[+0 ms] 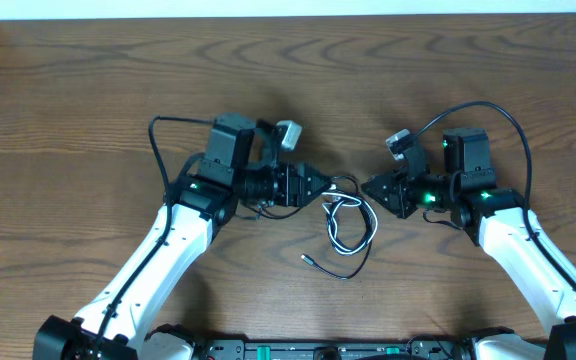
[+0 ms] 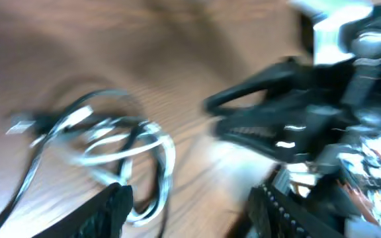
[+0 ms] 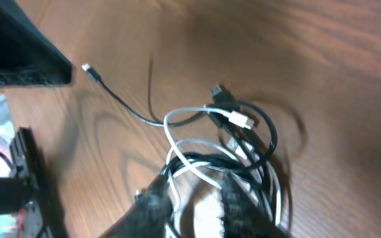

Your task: Untangle cables

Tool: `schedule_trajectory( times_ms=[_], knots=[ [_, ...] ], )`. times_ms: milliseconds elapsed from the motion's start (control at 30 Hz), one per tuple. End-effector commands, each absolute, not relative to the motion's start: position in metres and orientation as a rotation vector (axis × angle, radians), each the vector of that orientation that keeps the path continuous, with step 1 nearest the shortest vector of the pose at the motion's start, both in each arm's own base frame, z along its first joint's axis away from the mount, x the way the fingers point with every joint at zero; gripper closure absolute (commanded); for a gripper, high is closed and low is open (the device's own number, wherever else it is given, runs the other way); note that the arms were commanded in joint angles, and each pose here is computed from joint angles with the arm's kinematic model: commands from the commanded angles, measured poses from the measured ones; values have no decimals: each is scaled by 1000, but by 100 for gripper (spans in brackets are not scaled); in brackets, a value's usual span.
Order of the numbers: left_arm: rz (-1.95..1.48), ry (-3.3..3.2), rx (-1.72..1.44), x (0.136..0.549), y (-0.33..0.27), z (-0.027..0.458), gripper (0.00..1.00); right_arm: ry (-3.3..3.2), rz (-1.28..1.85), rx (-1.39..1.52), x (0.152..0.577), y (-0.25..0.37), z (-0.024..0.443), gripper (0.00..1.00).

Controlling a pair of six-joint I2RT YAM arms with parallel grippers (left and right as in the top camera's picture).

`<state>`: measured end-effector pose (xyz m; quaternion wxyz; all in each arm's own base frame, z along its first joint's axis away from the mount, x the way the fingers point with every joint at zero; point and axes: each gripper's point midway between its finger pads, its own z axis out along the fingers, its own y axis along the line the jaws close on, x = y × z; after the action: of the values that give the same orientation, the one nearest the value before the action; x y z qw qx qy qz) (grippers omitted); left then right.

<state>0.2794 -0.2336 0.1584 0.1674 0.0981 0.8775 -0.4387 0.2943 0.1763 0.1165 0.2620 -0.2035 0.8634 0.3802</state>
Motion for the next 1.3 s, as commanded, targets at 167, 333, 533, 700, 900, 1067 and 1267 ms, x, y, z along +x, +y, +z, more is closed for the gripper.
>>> schedule_trajectory(
  times_ms=[167,333,533,700,900,1067,1267],
  knots=[
    [-1092,2733,258,258,-231,107,52,2399,852,-467,308,156,103,63],
    [-1041,2818,379,237,-251,82,52,2442,758,-379,315,144,96,59],
    [-816,2935,392,230,-251,38,52,2443,755,-378,315,144,96,59],
    [-776,2947,390,236,-252,20,52,2443,756,-378,315,144,96,58],
    [-841,2877,412,246,-265,23,61,2443,755,-378,315,144,96,58],
    [-842,2846,449,249,-266,28,92,2441,754,-378,315,144,96,56],
    [-841,2695,638,247,-264,67,93,2467,790,-279,316,144,96,39]
  ],
)
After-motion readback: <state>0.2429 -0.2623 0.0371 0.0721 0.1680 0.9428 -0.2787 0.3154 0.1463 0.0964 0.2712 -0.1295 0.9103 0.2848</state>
